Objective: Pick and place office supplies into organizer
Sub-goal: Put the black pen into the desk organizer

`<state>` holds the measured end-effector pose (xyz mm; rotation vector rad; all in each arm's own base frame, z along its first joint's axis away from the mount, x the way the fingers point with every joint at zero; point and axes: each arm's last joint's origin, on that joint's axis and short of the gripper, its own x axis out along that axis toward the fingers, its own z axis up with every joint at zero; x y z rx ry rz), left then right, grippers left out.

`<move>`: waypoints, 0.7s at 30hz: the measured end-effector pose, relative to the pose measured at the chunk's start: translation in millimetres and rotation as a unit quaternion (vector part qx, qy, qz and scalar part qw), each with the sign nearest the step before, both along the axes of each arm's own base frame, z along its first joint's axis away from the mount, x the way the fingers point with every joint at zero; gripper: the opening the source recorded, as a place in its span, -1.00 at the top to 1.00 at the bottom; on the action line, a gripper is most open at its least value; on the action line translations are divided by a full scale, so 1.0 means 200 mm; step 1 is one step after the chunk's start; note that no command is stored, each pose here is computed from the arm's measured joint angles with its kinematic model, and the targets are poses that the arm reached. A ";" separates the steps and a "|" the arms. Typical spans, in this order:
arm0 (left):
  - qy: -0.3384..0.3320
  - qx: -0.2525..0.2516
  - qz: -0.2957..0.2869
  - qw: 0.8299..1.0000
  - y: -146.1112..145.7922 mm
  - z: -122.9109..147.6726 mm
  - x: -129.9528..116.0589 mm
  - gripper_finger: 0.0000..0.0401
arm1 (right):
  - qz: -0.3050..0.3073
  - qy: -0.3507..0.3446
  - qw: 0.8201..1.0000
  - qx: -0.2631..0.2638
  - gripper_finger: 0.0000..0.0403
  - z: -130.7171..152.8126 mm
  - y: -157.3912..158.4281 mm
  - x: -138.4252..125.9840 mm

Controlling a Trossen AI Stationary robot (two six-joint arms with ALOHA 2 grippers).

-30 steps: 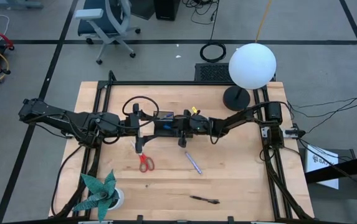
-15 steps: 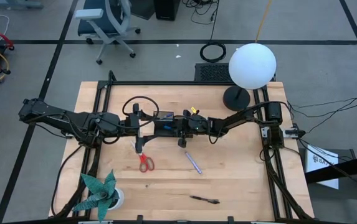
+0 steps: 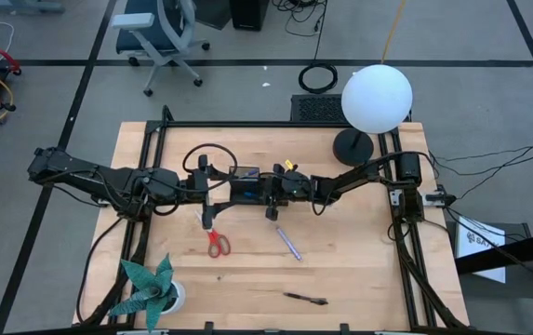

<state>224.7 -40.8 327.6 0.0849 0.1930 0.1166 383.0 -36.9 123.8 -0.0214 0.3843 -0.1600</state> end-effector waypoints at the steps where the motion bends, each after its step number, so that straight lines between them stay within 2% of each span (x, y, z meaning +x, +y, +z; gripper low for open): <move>1: 0.000 0.000 0.000 1.000 0.00 0.00 0.00 -0.55 | 0.002 -0.003 1.000 -0.004 0.41 0.00 0.00 0.00; 13: 0.001 0.000 0.000 1.000 0.00 0.00 0.00 -0.55 | 0.017 -0.014 1.000 -0.019 0.52 0.04 0.04 0.00; 21: 0.004 0.001 -0.001 1.000 0.00 0.00 0.00 -0.55 | 0.035 -0.022 0.999 -0.026 0.54 0.15 0.10 -0.02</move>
